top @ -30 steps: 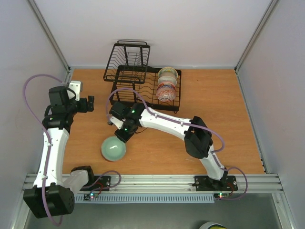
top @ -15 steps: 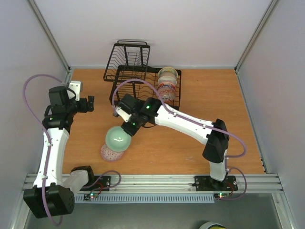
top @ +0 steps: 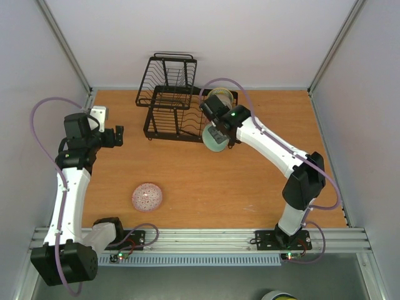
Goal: Load the bowls into the dish rack
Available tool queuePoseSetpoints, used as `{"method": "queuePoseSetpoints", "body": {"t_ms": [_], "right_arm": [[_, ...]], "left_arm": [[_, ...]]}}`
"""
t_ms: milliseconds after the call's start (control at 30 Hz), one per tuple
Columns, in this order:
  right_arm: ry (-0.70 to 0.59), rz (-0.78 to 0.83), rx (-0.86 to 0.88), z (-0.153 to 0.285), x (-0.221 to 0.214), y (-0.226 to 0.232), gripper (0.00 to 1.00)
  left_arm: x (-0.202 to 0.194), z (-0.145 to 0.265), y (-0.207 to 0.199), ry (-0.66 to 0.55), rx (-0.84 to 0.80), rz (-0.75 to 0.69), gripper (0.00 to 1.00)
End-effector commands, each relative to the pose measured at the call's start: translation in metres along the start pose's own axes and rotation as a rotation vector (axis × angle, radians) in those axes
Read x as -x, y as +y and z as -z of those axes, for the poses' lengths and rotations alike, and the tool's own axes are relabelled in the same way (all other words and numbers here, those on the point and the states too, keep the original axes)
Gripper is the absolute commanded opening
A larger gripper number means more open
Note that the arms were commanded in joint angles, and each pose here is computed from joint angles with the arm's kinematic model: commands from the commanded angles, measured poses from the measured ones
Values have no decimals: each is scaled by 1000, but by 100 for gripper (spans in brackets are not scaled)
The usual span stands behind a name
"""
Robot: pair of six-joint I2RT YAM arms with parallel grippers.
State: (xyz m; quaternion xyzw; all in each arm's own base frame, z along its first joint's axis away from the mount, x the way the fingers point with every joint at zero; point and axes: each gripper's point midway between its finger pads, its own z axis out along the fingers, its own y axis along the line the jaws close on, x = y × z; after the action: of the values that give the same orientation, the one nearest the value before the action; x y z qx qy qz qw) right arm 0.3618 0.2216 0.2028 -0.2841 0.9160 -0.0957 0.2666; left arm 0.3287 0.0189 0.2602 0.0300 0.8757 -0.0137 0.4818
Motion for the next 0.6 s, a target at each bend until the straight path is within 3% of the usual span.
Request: {"method": "queuePoseSetpoints", "body": {"t_ms": [0,367,567], "right_arm": [[-104,89,-292,5,36,-39,1],[-262,332,-624,-21,73,-59,1],[-369,398,-717,-19,76,-58,1]], "left_arm": [[17,10,0,-57,0,-4,100],[16,7,0,-47,-3,-4,99],[15,5,0,-43,-7,-3,99]]}}
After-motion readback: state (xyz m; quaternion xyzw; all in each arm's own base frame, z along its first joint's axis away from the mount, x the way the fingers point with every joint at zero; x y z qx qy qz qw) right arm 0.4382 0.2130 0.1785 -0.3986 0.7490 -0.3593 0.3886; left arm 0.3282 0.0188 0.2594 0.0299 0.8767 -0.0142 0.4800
